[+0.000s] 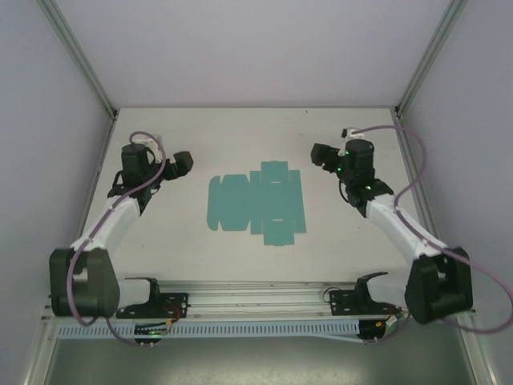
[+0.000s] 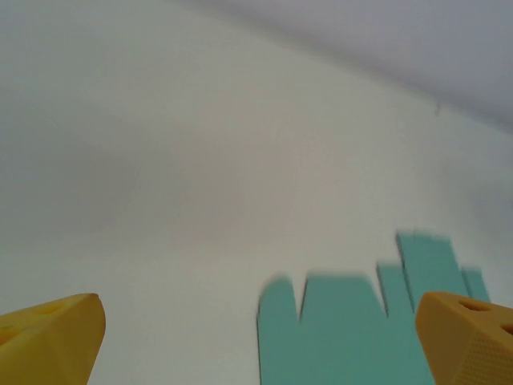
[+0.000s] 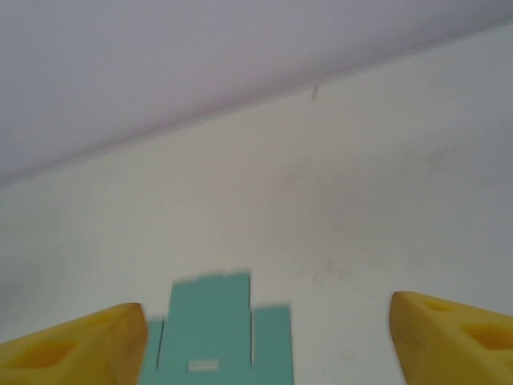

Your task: Assemble paper box

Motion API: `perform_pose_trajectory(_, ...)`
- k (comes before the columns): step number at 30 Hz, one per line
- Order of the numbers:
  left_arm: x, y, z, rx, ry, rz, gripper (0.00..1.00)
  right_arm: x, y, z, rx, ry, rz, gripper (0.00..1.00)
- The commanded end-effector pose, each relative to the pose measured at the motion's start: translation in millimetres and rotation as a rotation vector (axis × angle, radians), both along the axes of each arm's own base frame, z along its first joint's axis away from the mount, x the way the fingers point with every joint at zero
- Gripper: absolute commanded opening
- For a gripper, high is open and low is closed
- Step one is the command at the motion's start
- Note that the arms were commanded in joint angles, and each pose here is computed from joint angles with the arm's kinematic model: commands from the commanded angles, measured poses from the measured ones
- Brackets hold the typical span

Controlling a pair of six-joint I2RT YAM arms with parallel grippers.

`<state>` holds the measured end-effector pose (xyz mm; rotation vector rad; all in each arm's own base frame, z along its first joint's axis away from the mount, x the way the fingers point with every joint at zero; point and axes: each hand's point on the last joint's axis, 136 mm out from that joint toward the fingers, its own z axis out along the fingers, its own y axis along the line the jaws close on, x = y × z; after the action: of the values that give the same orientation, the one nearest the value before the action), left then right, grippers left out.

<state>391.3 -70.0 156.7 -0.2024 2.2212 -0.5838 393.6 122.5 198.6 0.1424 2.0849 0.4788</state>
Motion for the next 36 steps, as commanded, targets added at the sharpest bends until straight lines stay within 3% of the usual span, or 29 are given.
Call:
perform_pose_trajectory(1, -21.9, -35.7, -35.6, -0.086, 0.255, -0.096, 0.99, -17.5, 49.0, -67.9, 0.16, 0.346, 0.141, 0.6)
perform_pose_trajectory(5, -25.8, -58.1, -58.5, -0.097, 0.371, -0.156, 0.99, -14.2, 90.6, -107.0, 0.204, 0.526, 0.237, 0.33)
perform_pose_trajectory(14, -38.4, -80.5, -97.4, -0.171, 0.546, -0.22, 0.99, -23.6, 87.5, -186.5, 0.167, 0.751, 0.191, 0.19)
perform_pose_trajectory(19, -41.8, -91.4, -115.7, -0.211, 0.608, -0.257, 0.99, -43.4, 65.5, -230.2, 0.114, 0.832, 0.096, 0.19)
perform_pose_trajectory(27, -47.6, -121.4, -118.2, -0.295, 0.638, -0.373, 0.98, -54.4, 61.6, -250.0, 0.116, 0.859, 0.089, 0.17)
perform_pose_trajectory(36, -40.5, -143.9, -121.1, -0.204, 0.709, -0.396, 0.99, -60.0, 67.0, -252.9, 0.139, 0.829, 0.126, 0.16)
